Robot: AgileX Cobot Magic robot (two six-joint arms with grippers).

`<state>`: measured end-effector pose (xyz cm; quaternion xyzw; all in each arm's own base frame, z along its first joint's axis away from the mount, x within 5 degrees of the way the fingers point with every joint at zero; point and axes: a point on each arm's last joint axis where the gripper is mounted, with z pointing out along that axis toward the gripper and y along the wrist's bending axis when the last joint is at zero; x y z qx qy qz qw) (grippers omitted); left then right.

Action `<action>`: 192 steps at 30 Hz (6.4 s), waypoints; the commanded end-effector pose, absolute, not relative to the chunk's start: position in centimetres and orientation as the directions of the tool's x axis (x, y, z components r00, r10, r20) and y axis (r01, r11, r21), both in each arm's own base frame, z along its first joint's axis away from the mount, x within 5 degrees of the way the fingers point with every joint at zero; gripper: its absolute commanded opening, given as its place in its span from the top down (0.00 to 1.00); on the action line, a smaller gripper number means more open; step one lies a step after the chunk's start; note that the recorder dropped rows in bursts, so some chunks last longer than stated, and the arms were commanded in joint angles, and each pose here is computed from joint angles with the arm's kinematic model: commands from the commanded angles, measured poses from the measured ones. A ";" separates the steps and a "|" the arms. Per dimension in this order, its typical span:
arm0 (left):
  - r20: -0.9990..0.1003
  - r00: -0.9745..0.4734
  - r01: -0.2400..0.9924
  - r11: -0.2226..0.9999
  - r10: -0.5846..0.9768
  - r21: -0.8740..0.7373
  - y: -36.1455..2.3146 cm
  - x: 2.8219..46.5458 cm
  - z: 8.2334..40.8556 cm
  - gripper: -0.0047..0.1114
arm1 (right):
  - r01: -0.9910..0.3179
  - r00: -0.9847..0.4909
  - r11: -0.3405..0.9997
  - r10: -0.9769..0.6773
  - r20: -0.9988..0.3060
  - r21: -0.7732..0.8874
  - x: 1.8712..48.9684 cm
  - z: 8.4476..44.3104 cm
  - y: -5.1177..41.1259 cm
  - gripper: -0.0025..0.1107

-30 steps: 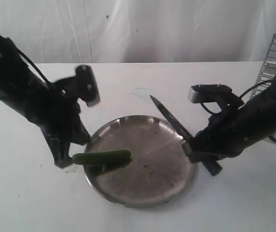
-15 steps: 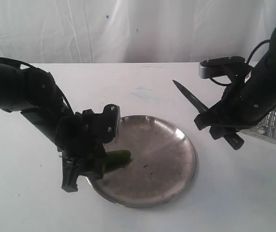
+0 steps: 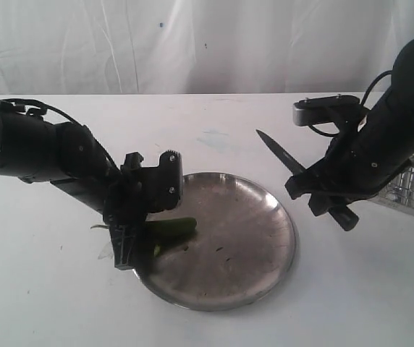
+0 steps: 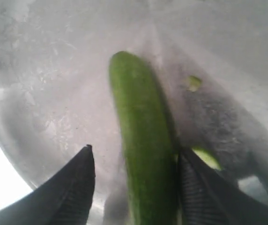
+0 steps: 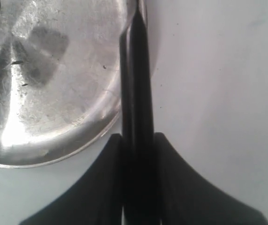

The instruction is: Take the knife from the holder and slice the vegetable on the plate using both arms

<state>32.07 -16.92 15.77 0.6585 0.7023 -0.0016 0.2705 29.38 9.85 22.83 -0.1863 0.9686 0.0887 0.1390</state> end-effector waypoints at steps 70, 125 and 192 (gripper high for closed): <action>-0.770 -0.033 0.999 -0.006 0.638 -0.048 -16.1 33.8 20.3 0.80 | -0.314 -0.910 0.945 -0.328 -0.255 -0.092 25.4 19.2 16.9 0.98; -0.775 -0.235 0.875 0.475 0.586 0.094 -16.8 38.6 19.5 0.70 | -0.436 -0.883 0.893 -0.400 -0.246 0.113 25.1 21.8 19.4 0.98; -0.800 -0.578 0.725 0.552 0.163 -0.411 -19.0 40.5 14.7 0.96 | -0.408 -0.889 0.910 -0.377 -0.258 0.077 27.7 17.9 20.7 0.98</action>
